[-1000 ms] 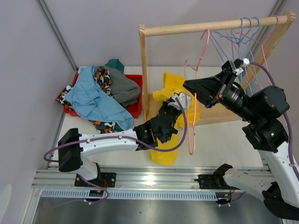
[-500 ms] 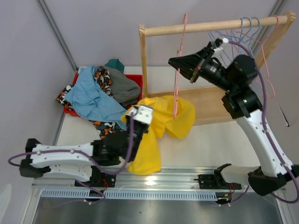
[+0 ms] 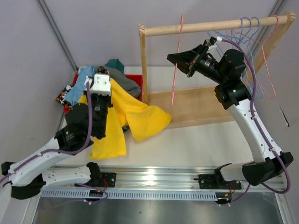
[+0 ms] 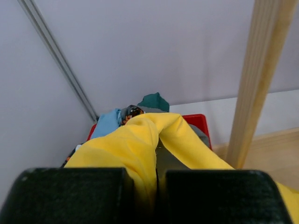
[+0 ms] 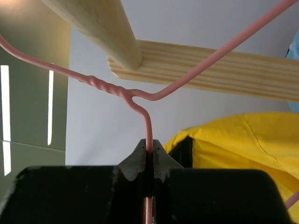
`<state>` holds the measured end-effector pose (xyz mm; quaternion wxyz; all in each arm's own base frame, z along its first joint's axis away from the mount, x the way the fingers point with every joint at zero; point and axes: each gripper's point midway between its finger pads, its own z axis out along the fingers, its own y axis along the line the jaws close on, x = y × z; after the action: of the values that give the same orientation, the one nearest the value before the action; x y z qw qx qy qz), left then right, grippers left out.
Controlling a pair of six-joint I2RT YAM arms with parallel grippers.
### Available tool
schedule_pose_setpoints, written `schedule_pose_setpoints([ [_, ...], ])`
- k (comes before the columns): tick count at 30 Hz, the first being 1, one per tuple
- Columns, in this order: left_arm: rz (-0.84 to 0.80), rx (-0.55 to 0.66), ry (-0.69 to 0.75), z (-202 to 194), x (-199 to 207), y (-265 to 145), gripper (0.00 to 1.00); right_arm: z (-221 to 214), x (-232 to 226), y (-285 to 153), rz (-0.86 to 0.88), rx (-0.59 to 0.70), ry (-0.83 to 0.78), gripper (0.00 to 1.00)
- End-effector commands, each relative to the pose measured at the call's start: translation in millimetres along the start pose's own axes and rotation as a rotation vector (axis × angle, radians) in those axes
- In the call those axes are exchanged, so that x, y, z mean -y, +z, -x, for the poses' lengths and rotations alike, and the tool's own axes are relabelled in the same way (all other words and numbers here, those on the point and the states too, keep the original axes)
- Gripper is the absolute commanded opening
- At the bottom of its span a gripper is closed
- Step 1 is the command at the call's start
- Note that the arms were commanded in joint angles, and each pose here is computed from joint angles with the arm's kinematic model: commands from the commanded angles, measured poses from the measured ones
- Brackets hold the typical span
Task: Remove the shorts from the hanger
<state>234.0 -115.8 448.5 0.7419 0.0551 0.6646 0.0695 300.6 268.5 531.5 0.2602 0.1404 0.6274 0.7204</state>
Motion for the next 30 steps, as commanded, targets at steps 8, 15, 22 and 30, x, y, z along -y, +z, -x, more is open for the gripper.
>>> schedule_pose_setpoints([
  [8, 0.112, 0.096, -0.085, 88, -70, 74, 0.0, -25, 37, -40, -0.038, 0.01, -0.031, 0.0],
  [15, 0.255, 0.102, -0.075, 129, -113, 134, 0.0, -27, 74, -53, -0.14, 0.02, -0.035, 0.3],
  [22, 0.281, 0.111, -0.06, 129, -119, 191, 0.0, -27, 101, -63, -0.188, 0.004, -0.059, 0.79],
  [30, 0.257, -0.156, -0.042, -9, -87, 259, 0.01, -27, 121, -77, -0.247, 0.007, -0.113, 0.97],
])
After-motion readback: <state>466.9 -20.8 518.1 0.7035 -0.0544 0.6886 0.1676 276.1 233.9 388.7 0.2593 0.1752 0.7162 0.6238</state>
